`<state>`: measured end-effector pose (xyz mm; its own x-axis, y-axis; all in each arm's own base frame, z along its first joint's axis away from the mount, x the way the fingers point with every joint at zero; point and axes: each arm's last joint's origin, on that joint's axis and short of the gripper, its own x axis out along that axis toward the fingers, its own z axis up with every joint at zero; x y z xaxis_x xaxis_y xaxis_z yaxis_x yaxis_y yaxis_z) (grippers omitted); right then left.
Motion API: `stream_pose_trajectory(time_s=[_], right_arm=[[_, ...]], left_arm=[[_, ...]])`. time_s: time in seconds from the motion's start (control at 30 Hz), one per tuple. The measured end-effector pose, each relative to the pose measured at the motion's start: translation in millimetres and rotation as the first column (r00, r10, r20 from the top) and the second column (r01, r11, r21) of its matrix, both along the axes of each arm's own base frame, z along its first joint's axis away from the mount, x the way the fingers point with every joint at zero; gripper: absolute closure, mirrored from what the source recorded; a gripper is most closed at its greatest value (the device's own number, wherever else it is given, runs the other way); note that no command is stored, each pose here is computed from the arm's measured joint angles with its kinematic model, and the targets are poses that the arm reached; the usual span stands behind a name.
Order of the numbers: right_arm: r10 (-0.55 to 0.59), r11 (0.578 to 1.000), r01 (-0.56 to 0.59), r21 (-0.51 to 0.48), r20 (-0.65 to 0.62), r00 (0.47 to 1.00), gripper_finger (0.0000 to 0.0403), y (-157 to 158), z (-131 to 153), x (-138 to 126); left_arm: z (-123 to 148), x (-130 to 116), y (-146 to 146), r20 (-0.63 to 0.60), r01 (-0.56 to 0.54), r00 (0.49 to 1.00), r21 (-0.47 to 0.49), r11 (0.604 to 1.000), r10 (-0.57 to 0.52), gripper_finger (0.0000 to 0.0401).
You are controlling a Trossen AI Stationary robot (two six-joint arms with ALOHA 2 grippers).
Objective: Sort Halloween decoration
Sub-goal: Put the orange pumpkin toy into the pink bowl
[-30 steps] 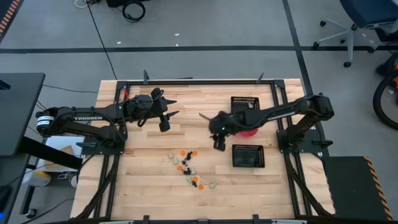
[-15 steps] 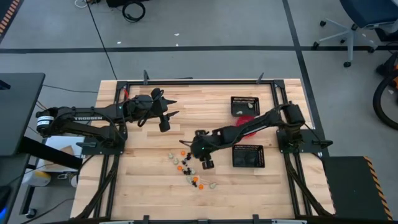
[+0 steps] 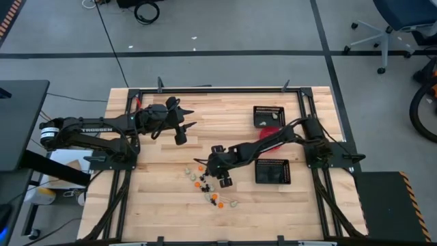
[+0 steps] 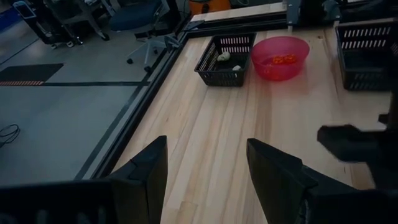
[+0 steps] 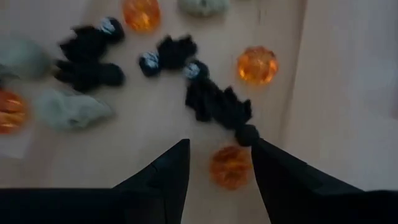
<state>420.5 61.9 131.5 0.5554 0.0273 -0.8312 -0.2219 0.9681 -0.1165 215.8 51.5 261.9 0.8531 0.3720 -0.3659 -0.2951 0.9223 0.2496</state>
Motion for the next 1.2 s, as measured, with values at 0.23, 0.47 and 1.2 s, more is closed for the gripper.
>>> stream_pose_trajectory(time_s=[0.23,0.47,1.2], right_arm=[[-0.043,0.999,0.044,0.023,-0.033,0.999,0.0230,-7,-8,0],[-0.042,0.998,0.046,0.053,-0.061,0.997,0.0250,-11,-8,-2],[-0.050,0.998,0.052,0.025,-0.082,0.995,0.0306,-13,4,-10]], left_arm=[[0,0,0,-0.001,0.000,1.000,-0.001,1.000,0.000,0.0209],[0,0,0,-0.001,0.000,1.000,-0.001,1.000,0.000,0.0209],[0,0,0,-0.001,0.000,1.000,-0.002,1.000,0.000,0.0209]])
